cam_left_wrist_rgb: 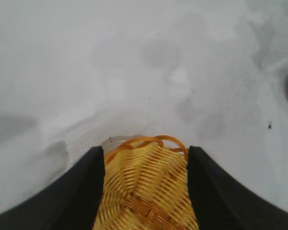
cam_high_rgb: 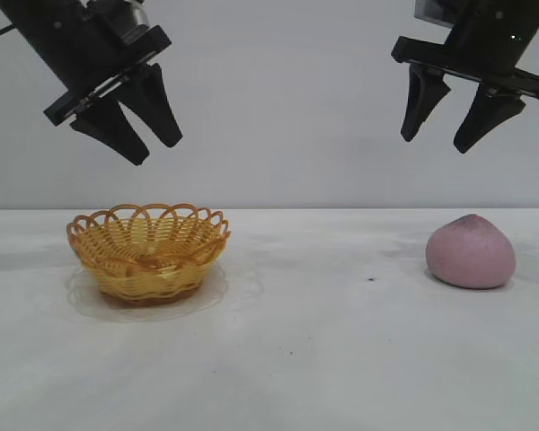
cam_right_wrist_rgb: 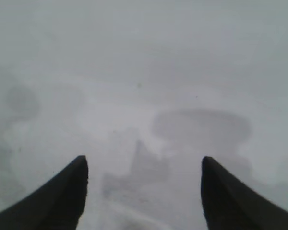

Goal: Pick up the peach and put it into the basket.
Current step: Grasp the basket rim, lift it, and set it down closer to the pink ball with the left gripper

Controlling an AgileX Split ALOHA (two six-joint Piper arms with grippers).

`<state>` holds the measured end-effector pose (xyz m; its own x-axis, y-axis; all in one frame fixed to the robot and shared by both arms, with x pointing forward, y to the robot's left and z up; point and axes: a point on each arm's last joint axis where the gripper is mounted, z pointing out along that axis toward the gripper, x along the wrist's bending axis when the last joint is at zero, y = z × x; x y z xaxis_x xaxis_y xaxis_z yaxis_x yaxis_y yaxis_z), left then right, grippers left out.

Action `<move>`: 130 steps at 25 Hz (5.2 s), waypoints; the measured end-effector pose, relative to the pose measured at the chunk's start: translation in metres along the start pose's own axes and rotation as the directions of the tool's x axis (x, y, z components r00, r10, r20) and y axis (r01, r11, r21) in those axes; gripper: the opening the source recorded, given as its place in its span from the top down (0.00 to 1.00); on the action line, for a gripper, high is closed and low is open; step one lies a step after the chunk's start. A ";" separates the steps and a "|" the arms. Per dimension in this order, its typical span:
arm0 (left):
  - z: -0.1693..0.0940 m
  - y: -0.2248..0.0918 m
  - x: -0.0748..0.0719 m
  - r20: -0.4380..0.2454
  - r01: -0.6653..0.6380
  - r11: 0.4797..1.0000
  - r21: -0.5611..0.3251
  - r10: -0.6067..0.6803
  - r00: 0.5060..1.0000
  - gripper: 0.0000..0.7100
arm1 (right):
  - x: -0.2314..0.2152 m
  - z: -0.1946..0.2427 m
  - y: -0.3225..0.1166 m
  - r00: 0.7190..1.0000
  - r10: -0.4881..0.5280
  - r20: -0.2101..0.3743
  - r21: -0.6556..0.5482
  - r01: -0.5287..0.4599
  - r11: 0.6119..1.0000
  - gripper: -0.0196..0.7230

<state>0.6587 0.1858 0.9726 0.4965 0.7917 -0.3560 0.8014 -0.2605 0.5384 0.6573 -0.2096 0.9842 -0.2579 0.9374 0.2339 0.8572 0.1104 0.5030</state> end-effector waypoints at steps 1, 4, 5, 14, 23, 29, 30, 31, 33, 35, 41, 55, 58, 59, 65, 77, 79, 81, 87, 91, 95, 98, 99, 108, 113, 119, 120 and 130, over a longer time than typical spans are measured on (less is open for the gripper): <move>0.000 0.000 0.000 0.000 0.000 1.000 0.000 0.000 1.000 0.53 | 0.000 0.000 0.000 1.000 0.000 0.000 0.000 0.000 1.000 0.39; 0.000 0.000 0.000 0.000 0.000 1.000 0.000 0.000 1.000 0.53 | 0.000 0.000 0.000 1.000 0.000 0.000 0.000 0.000 1.000 0.39; 0.000 0.000 0.000 0.000 0.000 1.000 0.000 0.000 1.000 0.53 | 0.000 0.000 0.000 1.000 0.000 0.000 0.000 0.000 1.000 0.39; -0.006 -0.001 -0.002 0.004 -0.080 0.992 0.098 0.080 0.997 0.53 | 0.000 0.000 0.000 1.000 0.000 -0.001 0.002 0.000 1.000 0.39; -0.036 0.021 -0.004 -0.023 -0.324 0.902 0.285 0.344 0.939 0.53 | 0.000 0.000 -0.001 1.000 0.000 -0.002 0.006 0.000 1.000 0.39; -0.009 0.027 -0.015 0.038 -0.461 0.793 0.399 0.488 0.872 0.53 | 0.000 0.000 -0.001 1.000 0.000 -0.002 0.007 0.000 1.000 0.39; -0.004 0.027 -0.015 0.040 -0.468 0.784 0.407 0.497 0.867 0.53 | 0.000 0.000 -0.001 1.000 0.000 -0.002 0.007 0.000 1.000 0.39; 0.000 0.028 -0.017 0.044 -0.477 0.776 0.414 0.506 0.861 0.53 | 0.000 0.000 -0.001 1.000 0.000 -0.003 0.008 0.000 1.000 0.39; 0.008 0.029 -0.020 0.052 -0.489 0.765 0.419 0.517 0.854 0.53 | 0.000 0.000 -0.001 1.000 0.000 -0.003 0.008 0.000 1.000 0.39; 0.015 0.028 -0.018 0.056 -0.491 0.759 0.428 0.519 0.853 0.53 | 0.000 0.000 -0.001 1.000 0.000 -0.003 0.008 0.000 1.000 0.39; 0.033 0.020 -0.008 0.066 -0.483 0.737 0.473 0.517 0.853 0.53 | 0.000 0.000 -0.001 1.000 0.000 -0.003 0.008 0.000 1.000 0.39; 0.073 0.005 0.011 0.074 -0.466 0.736 0.491 0.498 0.864 0.87 | 0.000 0.000 -0.001 1.000 0.000 -0.004 0.010 0.000 1.000 0.39; 0.069 0.010 0.007 0.089 -0.441 0.751 0.491 0.461 0.883 0.90 | 0.000 0.000 -0.001 1.000 0.000 -0.004 0.010 0.000 1.000 0.39; 0.067 0.012 0.005 0.072 -0.405 0.771 0.492 0.427 0.901 0.90 | 0.000 0.000 -0.001 1.000 0.000 -0.004 0.010 0.000 1.000 0.39; 0.054 0.026 -0.001 -0.108 -0.068 0.899 0.433 0.127 0.986 1.00 | 0.000 0.000 -0.001 1.000 0.000 -0.004 0.010 0.000 1.000 0.39; 0.017 0.016 -0.031 -0.149 0.302 0.883 0.359 -0.265 0.953 1.00 | 0.000 0.000 0.000 1.000 0.000 -0.001 0.003 0.000 1.000 0.39; 0.008 0.011 -0.036 -0.157 0.346 0.882 0.318 -0.311 0.937 1.00 | 0.000 0.000 0.000 1.000 0.000 0.000 0.001 0.000 1.000 0.39; 0.003 0.005 -0.040 -0.150 0.396 0.879 0.266 -0.368 0.918 1.00 | 0.000 0.000 0.000 1.000 0.000 0.000 0.000 0.000 1.000 0.39; 0.012 -0.027 -0.051 -0.051 0.558 0.815 0.157 -0.557 0.829 1.00 | 0.000 0.000 0.001 1.000 0.000 0.005 -0.015 0.000 1.000 0.39; 0.036 -0.055 -0.066 -0.024 0.610 0.779 0.145 -0.614 0.789 1.00 | -0.001 0.000 0.001 1.000 0.000 0.006 -0.016 0.000 1.000 0.39; 0.050 -0.071 -0.075 -0.031 0.634 0.765 0.114 -0.635 0.772 1.00 | -0.001 0.000 0.002 1.000 0.000 0.006 -0.018 0.000 1.000 0.39; 0.052 -0.073 -0.072 -0.045 0.638 0.767 0.064 -0.637 0.770 1.00 | -0.001 0.000 0.002 1.000 0.000 0.006 -0.018 0.000 1.000 0.39; 0.053 -0.072 -0.071 -0.048 0.639 0.768 0.047 -0.637 0.769 1.00 | 0.000 0.000 0.002 1.000 0.002 0.005 -0.018 -0.002 1.000 0.39; 0.066 -0.079 -0.063 -0.075 0.658 0.752 0.046 -0.654 0.753 0.90 | 0.000 0.000 0.002 1.000 0.004 0.004 -0.019 -0.003 1.000 0.39; 0.067 -0.079 -0.063 -0.064 0.683 0.729 0.044 -0.680 0.731 0.69 | 0.000 0.000 0.002 1.000 0.007 0.001 -0.020 -0.007 1.000 0.39; 0.066 -0.081 -0.071 -0.036 0.647 0.750 0.140 -0.649 0.760 0.29 | 0.000 0.000 0.002 1.000 0.016 -0.006 -0.022 -0.017 1.000 0.39; 0.065 -0.079 -0.074 -0.021 0.623 0.765 0.163 -0.629 0.777 0.29 | 0.000 0.000 0.002 1.000 0.016 -0.006 -0.022 -0.017 1.000 0.39; 0.015 -0.043 -0.090 -0.057 0.250 0.932 0.263 -0.244 0.968 0.26 | 0.001 0.000 0.002 1.000 0.018 -0.008 -0.019 -0.018 1.000 0.39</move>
<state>0.5846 0.1177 0.9693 0.2661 0.8616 -0.4322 0.9587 -0.1898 0.2120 0.6587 -0.2087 0.9852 -0.2461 0.9366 0.2496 0.8530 0.0870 0.5146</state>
